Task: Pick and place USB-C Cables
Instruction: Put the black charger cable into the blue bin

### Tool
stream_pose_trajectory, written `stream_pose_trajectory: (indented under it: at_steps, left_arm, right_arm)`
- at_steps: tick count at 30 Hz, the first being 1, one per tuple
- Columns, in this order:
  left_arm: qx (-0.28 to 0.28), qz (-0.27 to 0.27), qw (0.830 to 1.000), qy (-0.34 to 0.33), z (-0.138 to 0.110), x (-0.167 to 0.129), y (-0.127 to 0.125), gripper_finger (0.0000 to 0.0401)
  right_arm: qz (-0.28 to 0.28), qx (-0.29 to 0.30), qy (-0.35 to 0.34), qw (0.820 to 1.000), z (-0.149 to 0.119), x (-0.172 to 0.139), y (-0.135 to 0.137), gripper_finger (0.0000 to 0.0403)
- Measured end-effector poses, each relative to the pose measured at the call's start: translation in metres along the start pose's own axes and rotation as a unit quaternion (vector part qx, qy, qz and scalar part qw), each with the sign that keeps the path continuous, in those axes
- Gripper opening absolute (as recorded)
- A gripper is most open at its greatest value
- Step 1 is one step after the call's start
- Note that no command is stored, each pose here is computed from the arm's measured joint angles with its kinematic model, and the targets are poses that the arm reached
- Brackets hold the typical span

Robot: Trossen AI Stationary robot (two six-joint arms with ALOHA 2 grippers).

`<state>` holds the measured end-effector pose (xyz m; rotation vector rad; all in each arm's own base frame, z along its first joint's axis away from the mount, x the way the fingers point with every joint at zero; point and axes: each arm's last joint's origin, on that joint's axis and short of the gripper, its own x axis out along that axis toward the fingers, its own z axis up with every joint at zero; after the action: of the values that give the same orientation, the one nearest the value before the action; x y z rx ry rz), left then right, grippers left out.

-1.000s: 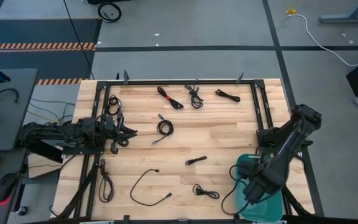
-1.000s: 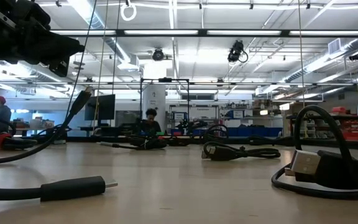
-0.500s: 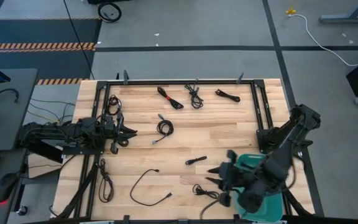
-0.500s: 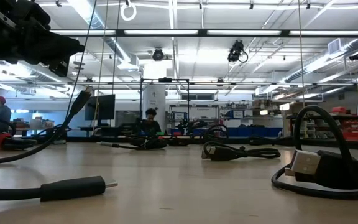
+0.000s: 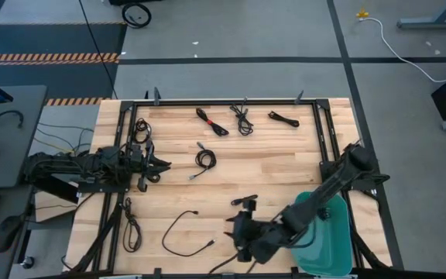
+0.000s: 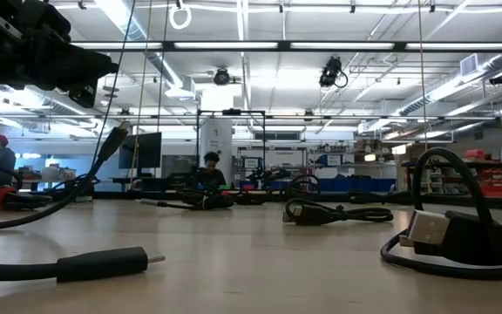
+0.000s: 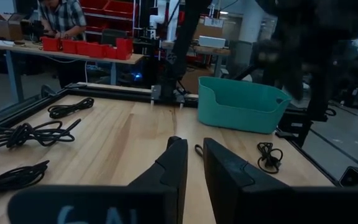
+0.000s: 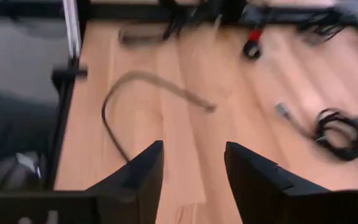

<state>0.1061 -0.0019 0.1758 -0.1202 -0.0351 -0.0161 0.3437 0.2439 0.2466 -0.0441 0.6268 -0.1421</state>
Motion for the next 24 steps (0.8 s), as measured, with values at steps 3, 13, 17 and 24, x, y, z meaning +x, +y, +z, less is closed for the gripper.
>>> stream_pose_trajectory:
  at_steps: [3, 13, 17, 24]
  left_arm:
    - [0.0, 0.0, 1.0, 0.0, 0.0, 0.0, 0.0, 0.0056]
    - [0.0, 0.0, 1.0, 0.0, 0.0, 0.0, 0.0, 0.0056]
    - [0.0, 0.0, 1.0, 0.0, 0.0, 0.0, 0.0, 0.0059]
    - [0.0, 0.0, 1.0, 0.0, 0.0, 0.0, 0.0, 0.0052]
  right_arm:
    - [0.029, -0.026, 0.042, 0.998, -0.016, 0.019, 0.008, 0.02]
    - [0.018, 0.04, 0.269, 0.962, -0.068, 0.017, 0.01, 0.0217]
    - [0.025, 0.035, 0.297, 0.954, -0.09, 0.013, 0.014, 0.0209]
    - [0.05, 0.094, 0.27, 0.957, -0.128, 0.031, 0.01, 0.0169]
